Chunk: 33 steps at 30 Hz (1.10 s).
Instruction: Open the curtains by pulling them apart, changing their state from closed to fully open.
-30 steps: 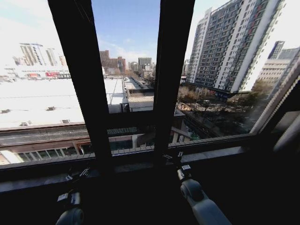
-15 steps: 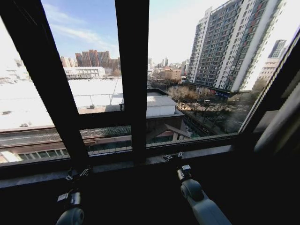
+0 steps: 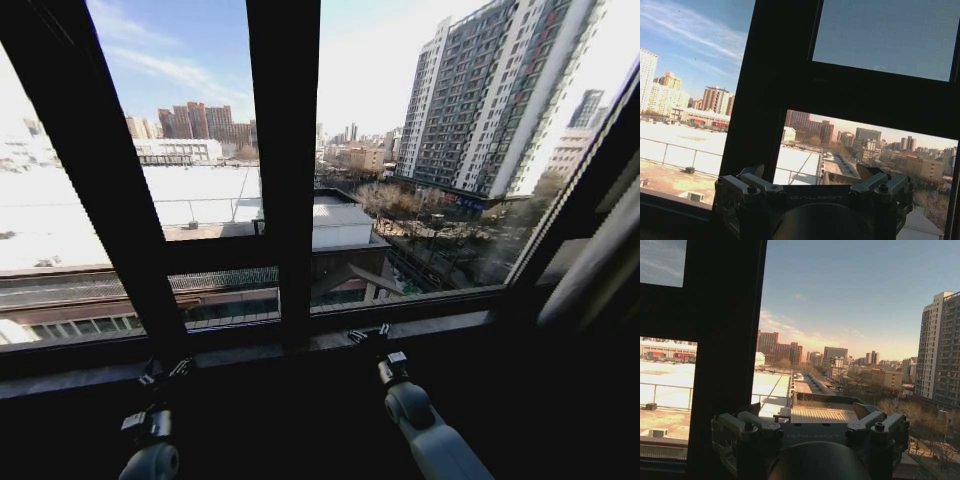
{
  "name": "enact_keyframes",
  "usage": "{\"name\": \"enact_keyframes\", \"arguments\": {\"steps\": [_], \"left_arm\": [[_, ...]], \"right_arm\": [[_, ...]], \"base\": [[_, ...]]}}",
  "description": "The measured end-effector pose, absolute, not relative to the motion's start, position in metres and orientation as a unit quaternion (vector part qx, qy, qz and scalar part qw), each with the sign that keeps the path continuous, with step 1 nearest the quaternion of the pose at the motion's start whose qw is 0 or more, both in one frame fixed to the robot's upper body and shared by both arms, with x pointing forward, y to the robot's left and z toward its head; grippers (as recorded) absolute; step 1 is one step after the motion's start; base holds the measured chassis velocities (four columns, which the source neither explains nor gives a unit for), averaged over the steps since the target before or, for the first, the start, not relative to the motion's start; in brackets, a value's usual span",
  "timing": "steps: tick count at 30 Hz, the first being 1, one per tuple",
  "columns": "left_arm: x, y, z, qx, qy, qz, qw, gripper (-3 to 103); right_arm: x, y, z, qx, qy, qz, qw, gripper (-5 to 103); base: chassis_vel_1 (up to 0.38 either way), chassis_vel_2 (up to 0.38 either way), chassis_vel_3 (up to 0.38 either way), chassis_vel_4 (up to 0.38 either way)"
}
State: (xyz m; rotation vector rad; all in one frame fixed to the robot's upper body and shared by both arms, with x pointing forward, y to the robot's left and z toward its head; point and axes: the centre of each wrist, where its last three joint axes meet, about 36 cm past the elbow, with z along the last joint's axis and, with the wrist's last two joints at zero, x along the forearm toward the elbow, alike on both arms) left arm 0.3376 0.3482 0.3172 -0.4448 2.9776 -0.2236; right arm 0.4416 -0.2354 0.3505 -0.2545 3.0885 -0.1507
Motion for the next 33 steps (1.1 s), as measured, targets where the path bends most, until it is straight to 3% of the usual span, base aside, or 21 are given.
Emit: {"name": "enact_keyframes", "arguments": {"steps": [9, 23, 33], "left_arm": [[0.3377, 0.3480, 0.3171, -0.147, 0.984, -0.074, 0.061, 100], [0.3375, 0.3480, 0.3170, -0.147, 0.984, -0.074, 0.061, 100], [0.3376, 0.3480, 0.3171, -0.147, 0.984, -0.074, 0.061, 100]], "right_arm": [[0.4417, -0.2355, 0.3505, -0.082, 0.995, -0.049, 0.020, 100], [0.4416, -0.2355, 0.3505, -0.082, 0.995, -0.049, 0.019, 100], [0.4416, -0.2354, 0.3505, -0.082, 0.995, -0.049, 0.020, 100]], "base": [[0.151, -0.182, -0.166, 0.202], [0.309, -0.290, -0.303, 0.301], [0.025, -0.076, -0.036, 0.083]]}}
